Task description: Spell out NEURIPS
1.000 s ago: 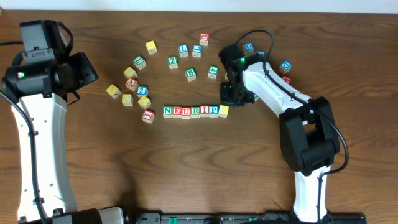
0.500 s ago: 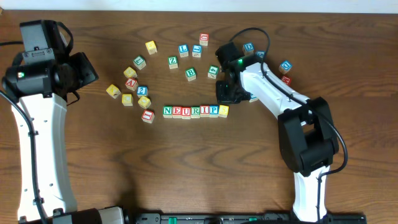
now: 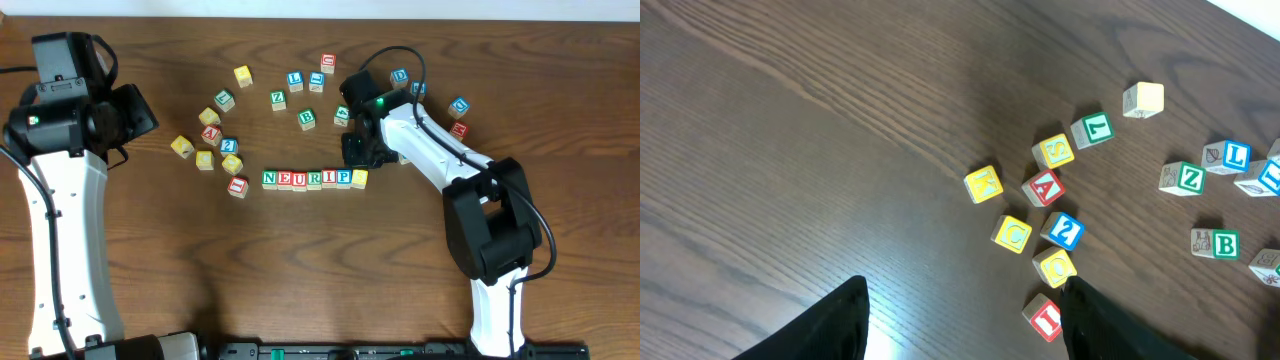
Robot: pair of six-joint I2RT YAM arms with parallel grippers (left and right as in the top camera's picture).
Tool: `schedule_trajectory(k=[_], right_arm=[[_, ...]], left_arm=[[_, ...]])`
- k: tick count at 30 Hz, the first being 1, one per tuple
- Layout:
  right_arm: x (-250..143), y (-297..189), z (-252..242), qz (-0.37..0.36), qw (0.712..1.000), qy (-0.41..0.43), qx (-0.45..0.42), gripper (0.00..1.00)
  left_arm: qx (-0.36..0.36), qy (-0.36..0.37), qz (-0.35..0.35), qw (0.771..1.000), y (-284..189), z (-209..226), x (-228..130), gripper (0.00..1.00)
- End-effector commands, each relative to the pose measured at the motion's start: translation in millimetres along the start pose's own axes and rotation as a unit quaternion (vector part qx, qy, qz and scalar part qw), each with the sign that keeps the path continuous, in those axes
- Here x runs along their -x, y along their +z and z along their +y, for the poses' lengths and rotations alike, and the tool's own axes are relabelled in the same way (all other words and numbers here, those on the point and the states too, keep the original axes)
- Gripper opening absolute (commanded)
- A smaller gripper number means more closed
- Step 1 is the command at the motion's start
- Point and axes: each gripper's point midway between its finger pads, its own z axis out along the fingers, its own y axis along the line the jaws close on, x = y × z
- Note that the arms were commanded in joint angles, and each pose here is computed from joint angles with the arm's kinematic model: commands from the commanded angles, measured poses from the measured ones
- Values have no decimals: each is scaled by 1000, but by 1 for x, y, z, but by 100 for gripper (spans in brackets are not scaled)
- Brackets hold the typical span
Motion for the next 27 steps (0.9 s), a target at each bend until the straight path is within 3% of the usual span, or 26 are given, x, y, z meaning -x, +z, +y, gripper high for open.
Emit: schedule_trajectory(k=[1, 27], right_arm=[[0, -5, 2, -4, 1000, -10, 5, 1], [-5, -4, 11, -1, 999, -32, 5, 1]], left_arm=[[4, 9, -4, 1000, 0, 2, 5, 60], [5, 9, -4, 1000, 0, 2, 5, 60]])
